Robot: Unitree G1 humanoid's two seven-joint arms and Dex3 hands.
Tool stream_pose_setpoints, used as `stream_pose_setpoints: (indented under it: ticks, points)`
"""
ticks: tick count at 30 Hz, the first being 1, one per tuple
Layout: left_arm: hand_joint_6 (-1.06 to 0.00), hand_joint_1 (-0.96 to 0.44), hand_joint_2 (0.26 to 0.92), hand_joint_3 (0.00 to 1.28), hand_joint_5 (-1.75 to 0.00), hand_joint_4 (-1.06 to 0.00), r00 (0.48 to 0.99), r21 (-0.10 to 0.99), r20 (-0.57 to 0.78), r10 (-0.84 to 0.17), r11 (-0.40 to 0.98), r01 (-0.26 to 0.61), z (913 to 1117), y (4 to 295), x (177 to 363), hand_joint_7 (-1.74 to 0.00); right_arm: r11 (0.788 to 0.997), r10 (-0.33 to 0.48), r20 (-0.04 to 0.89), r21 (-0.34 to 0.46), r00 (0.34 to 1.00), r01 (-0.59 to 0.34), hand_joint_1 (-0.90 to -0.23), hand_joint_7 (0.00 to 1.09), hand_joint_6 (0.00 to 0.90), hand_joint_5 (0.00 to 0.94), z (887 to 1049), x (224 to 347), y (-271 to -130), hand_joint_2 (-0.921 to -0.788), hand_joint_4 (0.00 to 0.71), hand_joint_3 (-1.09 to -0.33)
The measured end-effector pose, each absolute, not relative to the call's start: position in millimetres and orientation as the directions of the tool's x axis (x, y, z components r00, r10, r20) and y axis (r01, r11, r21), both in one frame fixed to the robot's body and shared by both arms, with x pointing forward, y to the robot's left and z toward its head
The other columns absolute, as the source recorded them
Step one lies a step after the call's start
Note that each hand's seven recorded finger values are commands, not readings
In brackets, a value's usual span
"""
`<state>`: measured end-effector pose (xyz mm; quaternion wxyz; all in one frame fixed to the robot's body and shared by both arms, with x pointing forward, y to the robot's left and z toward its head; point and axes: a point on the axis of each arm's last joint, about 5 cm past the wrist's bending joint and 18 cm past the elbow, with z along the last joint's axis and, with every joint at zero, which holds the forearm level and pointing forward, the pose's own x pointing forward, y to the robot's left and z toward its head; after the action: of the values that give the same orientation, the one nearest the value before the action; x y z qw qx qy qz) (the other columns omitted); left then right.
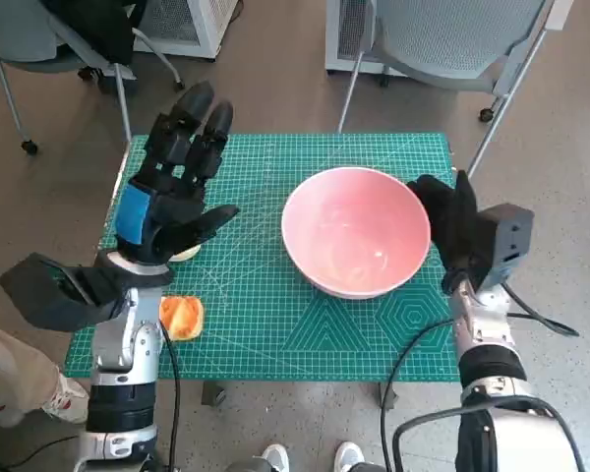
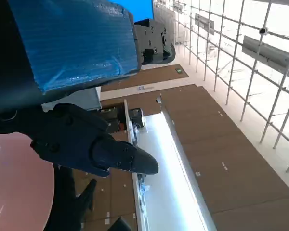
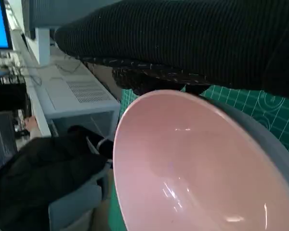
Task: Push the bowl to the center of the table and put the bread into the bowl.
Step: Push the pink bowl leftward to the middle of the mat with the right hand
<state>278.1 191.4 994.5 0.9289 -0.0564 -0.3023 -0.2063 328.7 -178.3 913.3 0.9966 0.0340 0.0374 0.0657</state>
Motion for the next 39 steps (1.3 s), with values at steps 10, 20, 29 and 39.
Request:
stream_pose_setpoints:
  ticks: [10, 20, 29, 39]
  points:
    - [0.00, -0.53, 0.921, 0.06, 0.00, -0.04, 0.736, 0.016, 0.583, -0.344, 0.911, 0.413, 994.0, 191.3, 277.9, -0.39, 0.986, 0.154, -0.063, 0.078, 0.986, -0.149, -0.670, 0.06, 0.148, 0.011, 914.0, 329.8, -171.2, -0.921, 0.108, -0.835]
    - [0.00, -0.55, 0.921, 0.06, 0.00, -0.04, 0.737, 0.015, 0.582, -0.344, 0.910, 0.413, 993.0, 191.2, 277.0, -0.40, 0.980, 0.182, -0.055, 0.095, 0.982, -0.176, -0.670, 0.05, 0.140, 0.007, 915.0, 331.2, -160.6, -0.921, 0.109, -0.835]
    - [0.00, -0.55, 0.921, 0.07, 0.00, -0.04, 0.738, 0.013, 0.582, -0.342, 0.911, 0.412, 992.5, 191.5, 276.7, -0.40, 0.974, 0.210, -0.051, 0.097, 0.976, -0.204, -0.707, 0.04, 0.129, 0.001, 915.9, 332.2, -151.0, -0.921, 0.100, -0.829]
    - [0.00, -0.55, 0.921, 0.07, 0.00, -0.04, 0.741, 0.008, 0.580, -0.338, 0.912, 0.409, 991.7, 192.2, 275.7, -0.41, 0.970, 0.228, -0.040, 0.091, 0.973, -0.224, -0.682, 0.04, 0.122, 0.000, 919.7, 334.3, -146.5, -0.921, 0.087, -0.841]
